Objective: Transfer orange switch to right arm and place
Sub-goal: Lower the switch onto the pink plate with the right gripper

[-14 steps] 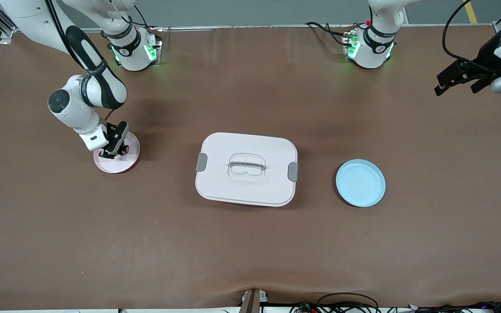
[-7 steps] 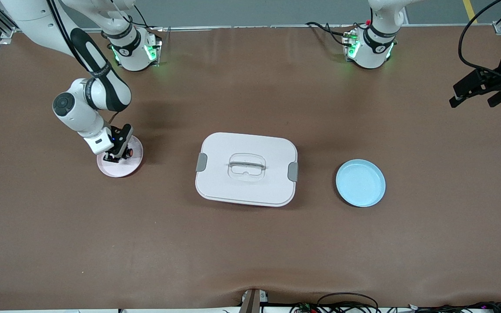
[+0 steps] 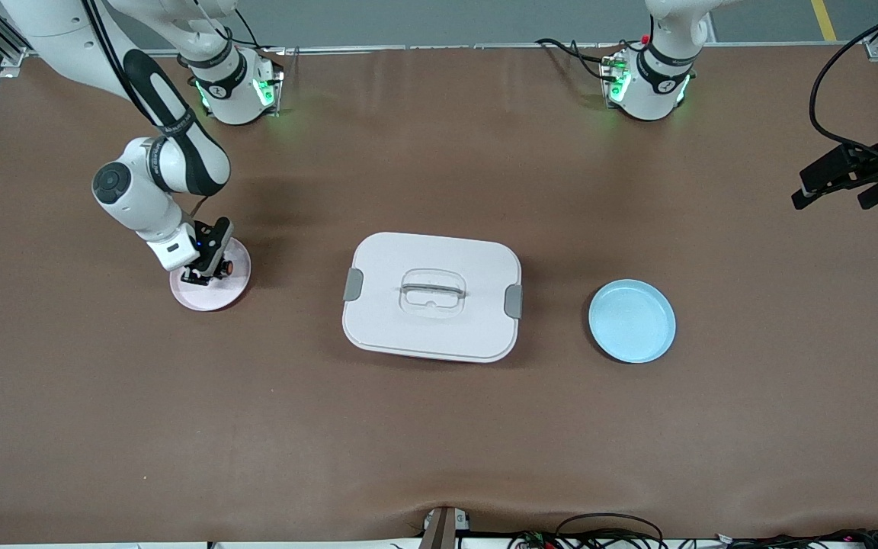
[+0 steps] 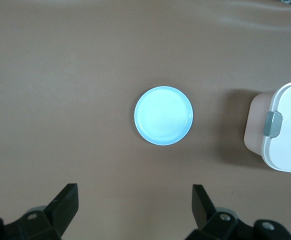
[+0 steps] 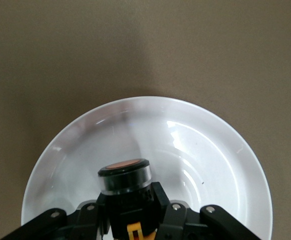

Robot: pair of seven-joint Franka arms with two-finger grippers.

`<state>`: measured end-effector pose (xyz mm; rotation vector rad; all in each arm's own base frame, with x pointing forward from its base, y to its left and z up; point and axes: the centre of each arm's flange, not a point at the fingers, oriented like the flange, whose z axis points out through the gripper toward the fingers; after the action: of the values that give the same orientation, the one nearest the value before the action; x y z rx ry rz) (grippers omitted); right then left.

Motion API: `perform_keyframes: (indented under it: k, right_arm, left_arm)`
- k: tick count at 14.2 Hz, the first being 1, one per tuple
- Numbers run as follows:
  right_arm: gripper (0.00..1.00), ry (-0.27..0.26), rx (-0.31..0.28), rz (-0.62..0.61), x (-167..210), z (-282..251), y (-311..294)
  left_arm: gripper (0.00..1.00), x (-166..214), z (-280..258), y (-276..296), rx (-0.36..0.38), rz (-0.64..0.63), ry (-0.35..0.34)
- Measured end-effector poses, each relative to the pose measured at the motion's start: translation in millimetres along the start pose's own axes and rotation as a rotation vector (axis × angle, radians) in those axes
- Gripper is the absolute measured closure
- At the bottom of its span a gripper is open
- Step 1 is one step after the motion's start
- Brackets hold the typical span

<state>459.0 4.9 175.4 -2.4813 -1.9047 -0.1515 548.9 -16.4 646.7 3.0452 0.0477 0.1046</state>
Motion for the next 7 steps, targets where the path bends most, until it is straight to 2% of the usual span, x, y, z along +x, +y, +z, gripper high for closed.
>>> perform_keyframes:
  k: [7]
  right_arm:
    - [0.65,0.001,0.006,-0.012,0.9,-0.6,1.5]
  left_arm:
    - [0.0,-0.7,-4.0,10.5,0.015,0.024,0.008]
